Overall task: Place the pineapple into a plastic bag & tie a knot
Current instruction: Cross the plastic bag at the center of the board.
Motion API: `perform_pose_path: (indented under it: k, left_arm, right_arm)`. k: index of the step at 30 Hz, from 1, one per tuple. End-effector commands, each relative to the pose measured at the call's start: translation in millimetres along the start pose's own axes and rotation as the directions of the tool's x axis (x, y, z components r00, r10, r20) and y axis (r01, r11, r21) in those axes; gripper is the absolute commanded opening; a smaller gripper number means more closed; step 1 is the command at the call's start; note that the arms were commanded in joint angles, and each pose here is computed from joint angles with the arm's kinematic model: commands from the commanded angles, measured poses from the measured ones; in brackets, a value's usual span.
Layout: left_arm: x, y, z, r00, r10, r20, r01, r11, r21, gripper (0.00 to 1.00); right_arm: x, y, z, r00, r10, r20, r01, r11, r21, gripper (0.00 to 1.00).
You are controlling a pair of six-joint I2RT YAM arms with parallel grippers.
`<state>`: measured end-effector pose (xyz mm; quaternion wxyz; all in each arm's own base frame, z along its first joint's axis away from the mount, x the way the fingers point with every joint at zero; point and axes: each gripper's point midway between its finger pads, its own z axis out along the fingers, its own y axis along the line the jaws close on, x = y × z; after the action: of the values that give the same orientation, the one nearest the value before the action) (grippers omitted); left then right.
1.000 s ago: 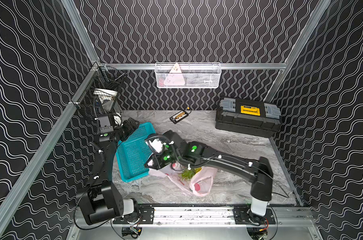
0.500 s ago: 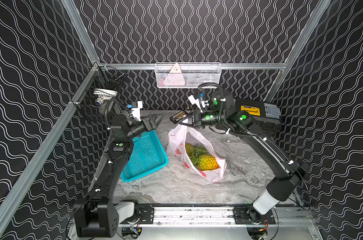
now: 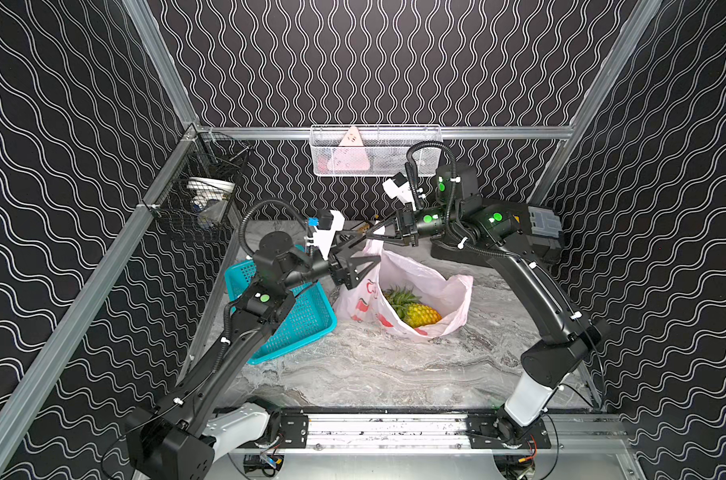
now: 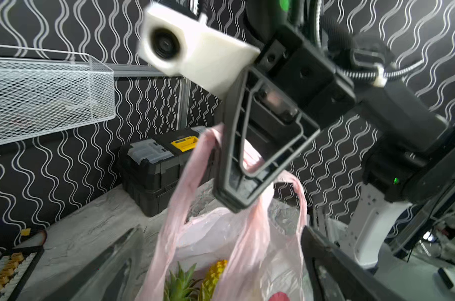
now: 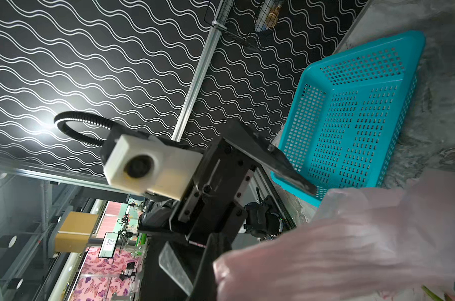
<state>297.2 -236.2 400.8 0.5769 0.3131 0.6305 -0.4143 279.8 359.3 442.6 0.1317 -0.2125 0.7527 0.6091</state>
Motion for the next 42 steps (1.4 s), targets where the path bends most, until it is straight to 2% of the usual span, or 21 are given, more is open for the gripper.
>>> perform_pose_path:
  k: [1, 6, 9, 11, 15, 20, 24, 25, 28, 29, 32, 33, 36, 37, 42]
  left_arm:
    - [14.6, 8.6, 11.7, 0.992, 0.113, -0.061, -0.118, 0.991, -0.07, 0.99]
    - [11.9, 18.5, 26.0, 0.995, 0.103, 0.014, -0.101, 0.99, -0.1, 0.99]
    - [6.9, 2.7, 36.3, 0.998, 0.035, 0.049, -0.037, 0.999, 0.032, 0.99]
    - [7.2, -11.0, 42.5, 0.999, -0.033, 0.034, 0.028, 0.989, 0.147, 0.97]
    - [17.5, -36.2, 42.5, 0.99, -0.132, -0.051, 0.141, 0.941, 0.308, 0.7]
    - [36.7, -47.9, 33.9, 0.976, -0.17, -0.135, 0.206, 0.923, 0.326, 0.47]
    - [48.1, -49.6, 38.6, 0.96, -0.19, -0.203, 0.249, 0.913, 0.323, 0.07]
    - [50.3, -46.8, 40.0, 0.959, -0.194, -0.208, 0.252, 0.918, 0.306, 0.0]
    - [53.5, -35.8, 43.3, 0.958, -0.206, -0.201, 0.252, 0.936, 0.244, 0.0]
    - [53.7, -31.2, 44.2, 0.959, -0.209, -0.193, 0.249, 0.943, 0.219, 0.0]
    - [58.4, -13.6, 46.5, 0.959, -0.216, -0.182, 0.239, 0.964, 0.113, 0.0]
    - [62.3, -6.6, 46.3, 0.956, -0.22, -0.192, 0.236, 0.969, 0.068, 0.0]
    - [62.4, 7.0, 44.1, 0.959, -0.217, -0.181, 0.218, 0.976, -0.015, 0.0]
    - [62.7, 8.7, 43.9, 0.96, -0.215, -0.176, 0.215, 0.976, -0.024, 0.0]
    - [63.9, 17.9, 44.5, 0.958, -0.228, -0.176, 0.222, 0.974, -0.054, 0.0]
  right_arm:
    - [4.8, 14.1, -1.8, 0.999, -0.033, -0.032, 0.031, 0.998, -0.061, 0.03]
    - [9.8, 8.9, -0.4, 0.999, -0.019, -0.048, 0.016, 0.997, -0.07, 0.03]
    - [10.3, 4.4, -1.4, 0.999, -0.011, -0.05, 0.007, 0.998, -0.067, 0.03]
    - [6.8, 0.3, -6.1, 0.999, -0.007, -0.037, 0.005, 0.998, -0.057, 0.03]
    - [-6.4, -13.5, -22.5, 1.0, 0.008, 0.01, -0.007, 1.0, -0.02, 0.01]
    - [-25.3, -42.1, -43.5, 0.996, 0.037, 0.085, -0.041, 0.998, 0.045, 0.0]
    - [-32.4, -53.1, -49.1, 0.993, 0.048, 0.11, -0.055, 0.997, 0.058, 0.0]
    - [-33.0, -55.2, -49.6, 0.992, 0.051, 0.114, -0.059, 0.996, 0.066, 0.0]
    - [-32.2, -61.7, -52.5, 0.991, 0.05, 0.128, -0.064, 0.992, 0.107, 0.0]
    - [-30.7, -65.7, -54.8, 0.99, 0.048, 0.135, -0.067, 0.988, 0.136, 0.04]
    - [-22.9, -86.3, -77.7, 0.982, 0.015, 0.186, -0.077, 0.941, 0.329, 0.36]
    - [-17.6, -95.6, -92.5, 0.978, -0.013, 0.21, -0.081, 0.898, 0.433, 0.47]
    - [6.0, -109.8, -133.9, 0.957, -0.085, 0.276, -0.113, 0.769, 0.629, 0.65]
    - [15.4, -109.5, -143.0, 0.952, -0.097, 0.292, -0.124, 0.747, 0.653, 0.7]
    - [67.0, -119.7, -183.8, 0.934, -0.117, 0.338, -0.201, 0.611, 0.766, 0.8]
